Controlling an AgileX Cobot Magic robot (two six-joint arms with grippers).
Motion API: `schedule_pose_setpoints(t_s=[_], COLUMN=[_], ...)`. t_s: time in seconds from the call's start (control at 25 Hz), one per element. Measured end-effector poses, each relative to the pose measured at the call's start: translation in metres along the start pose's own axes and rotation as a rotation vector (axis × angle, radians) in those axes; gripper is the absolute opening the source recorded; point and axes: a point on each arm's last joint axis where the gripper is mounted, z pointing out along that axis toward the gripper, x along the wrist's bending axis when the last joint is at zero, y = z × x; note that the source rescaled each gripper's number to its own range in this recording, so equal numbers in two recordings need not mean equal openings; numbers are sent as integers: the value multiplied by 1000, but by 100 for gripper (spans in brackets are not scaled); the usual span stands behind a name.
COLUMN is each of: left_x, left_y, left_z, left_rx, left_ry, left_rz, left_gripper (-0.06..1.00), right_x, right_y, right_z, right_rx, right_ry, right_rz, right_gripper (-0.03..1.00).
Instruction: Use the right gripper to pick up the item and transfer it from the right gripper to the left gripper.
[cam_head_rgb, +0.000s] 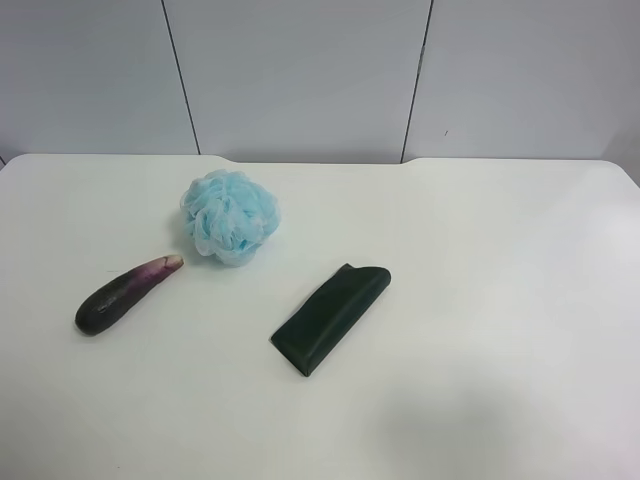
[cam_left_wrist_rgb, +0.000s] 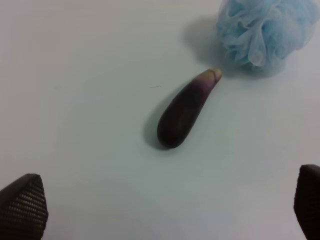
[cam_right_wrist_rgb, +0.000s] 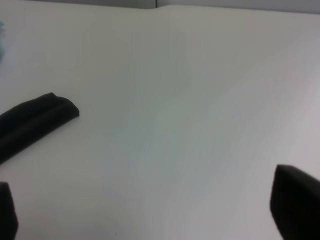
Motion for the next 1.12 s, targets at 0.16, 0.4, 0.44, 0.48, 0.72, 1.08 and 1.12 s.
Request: schedule_pose_setpoints(t_s=[0.16,0.4,0.44,0.48,0.72,1.08,1.12], left_x=[0,0,0,0,0,0,0], left_y=[0,0,0,0,0,0,0], left_z=[0,0,0,0,0,0,0], left_rx=[0,0,0,0,0,0,0], left_ry=[0,0,0,0,0,0,0], left_rz=[0,0,0,0,0,0,0], left_gripper=[100,100,100,100,100,100,100], right_x=[0,0,0,0,0,0,0], right_y=[0,0,0,0,0,0,0], right_z=[0,0,0,0,0,0,0], right_rx=[0,0,0,0,0,0,0], right_ry=[0,0,0,0,0,0,0], right_rz=[0,0,0,0,0,0,0], right_gripper=[100,100,100,100,100,100,100])
